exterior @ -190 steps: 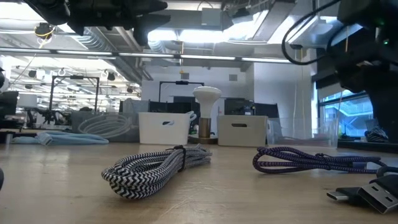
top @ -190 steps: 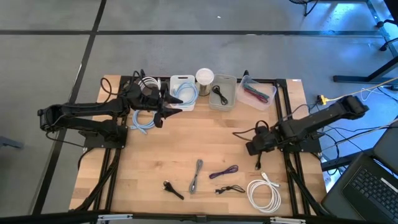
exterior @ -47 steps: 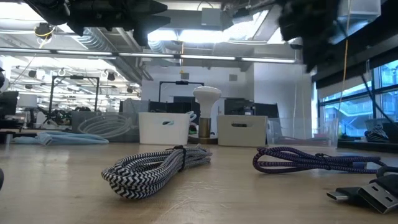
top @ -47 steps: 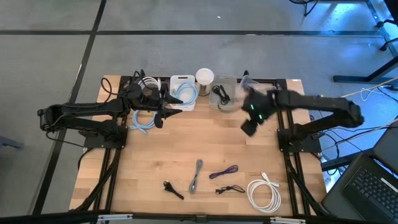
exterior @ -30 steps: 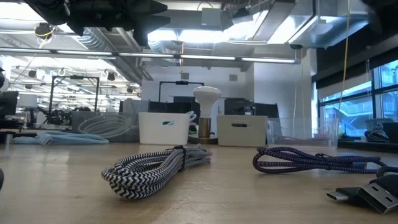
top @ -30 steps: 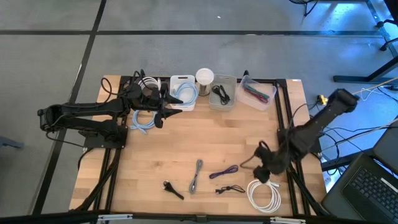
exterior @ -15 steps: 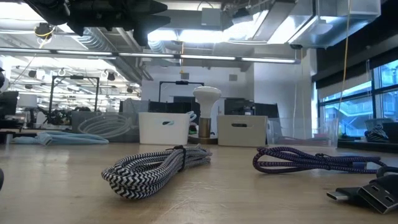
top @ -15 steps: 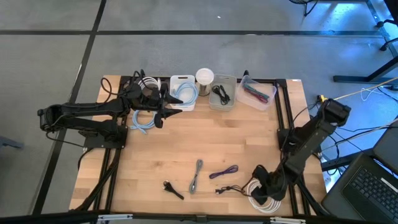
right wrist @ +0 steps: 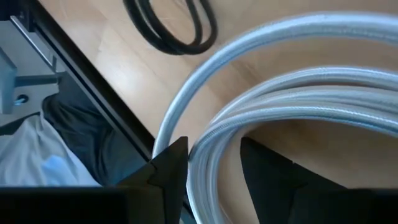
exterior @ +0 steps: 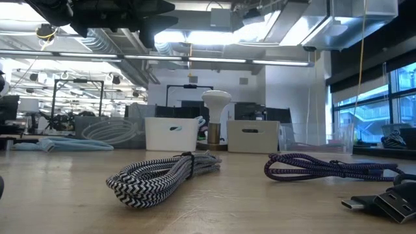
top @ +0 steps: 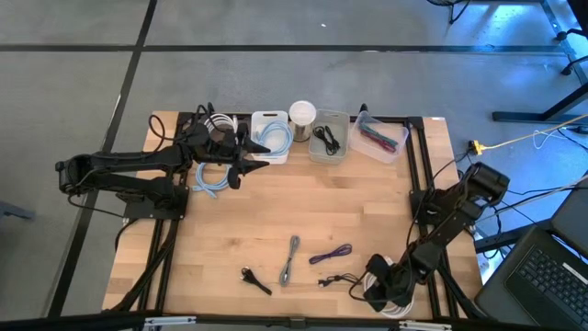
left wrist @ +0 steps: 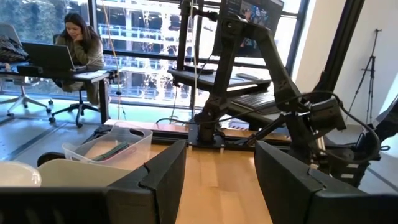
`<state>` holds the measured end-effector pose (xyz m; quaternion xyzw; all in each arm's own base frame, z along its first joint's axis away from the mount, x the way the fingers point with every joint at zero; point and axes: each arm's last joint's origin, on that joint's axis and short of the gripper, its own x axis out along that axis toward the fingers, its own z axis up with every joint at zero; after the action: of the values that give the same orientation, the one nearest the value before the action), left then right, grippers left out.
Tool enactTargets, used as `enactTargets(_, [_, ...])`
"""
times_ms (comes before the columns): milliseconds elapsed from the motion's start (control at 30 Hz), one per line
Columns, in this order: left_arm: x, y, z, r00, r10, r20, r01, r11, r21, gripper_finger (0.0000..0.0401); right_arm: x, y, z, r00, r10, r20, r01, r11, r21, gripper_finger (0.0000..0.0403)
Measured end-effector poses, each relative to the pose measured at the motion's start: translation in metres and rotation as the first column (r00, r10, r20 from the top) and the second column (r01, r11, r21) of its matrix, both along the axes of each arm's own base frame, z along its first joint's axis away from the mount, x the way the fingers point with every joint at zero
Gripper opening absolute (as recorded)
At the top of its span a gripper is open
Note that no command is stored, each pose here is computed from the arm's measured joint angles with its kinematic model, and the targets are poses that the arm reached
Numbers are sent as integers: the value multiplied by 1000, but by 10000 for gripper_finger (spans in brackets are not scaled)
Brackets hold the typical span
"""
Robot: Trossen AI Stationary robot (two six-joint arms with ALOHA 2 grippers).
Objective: Pick & Place USB Port
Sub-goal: Put the white HDMI cable into the black bin
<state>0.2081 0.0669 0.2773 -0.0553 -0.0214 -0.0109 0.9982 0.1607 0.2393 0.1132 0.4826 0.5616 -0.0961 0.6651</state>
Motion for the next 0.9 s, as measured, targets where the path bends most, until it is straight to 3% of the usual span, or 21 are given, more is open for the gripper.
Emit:
enactTargets(200, [0,0,0,1000,0,0,0,1000,-8,182,1,0,-2,999,-32,9,32,999,-6,139])
enactTargets(433, [0,0,0,1000,0,-1,0,1000,-8,182,1,-1,-3,998,-55,25,56,998,-30,16])
enactTargets(733, [0,0,0,1000,-1,-3,1,1000,-30,182,8,-2,2,982,-99,162,129,974,-186,3])
enactTargets(900, [0,0,0,1000,-3,-3,3,997,-78,182,8,3,19,993,-78,85,102,939,-330,2])
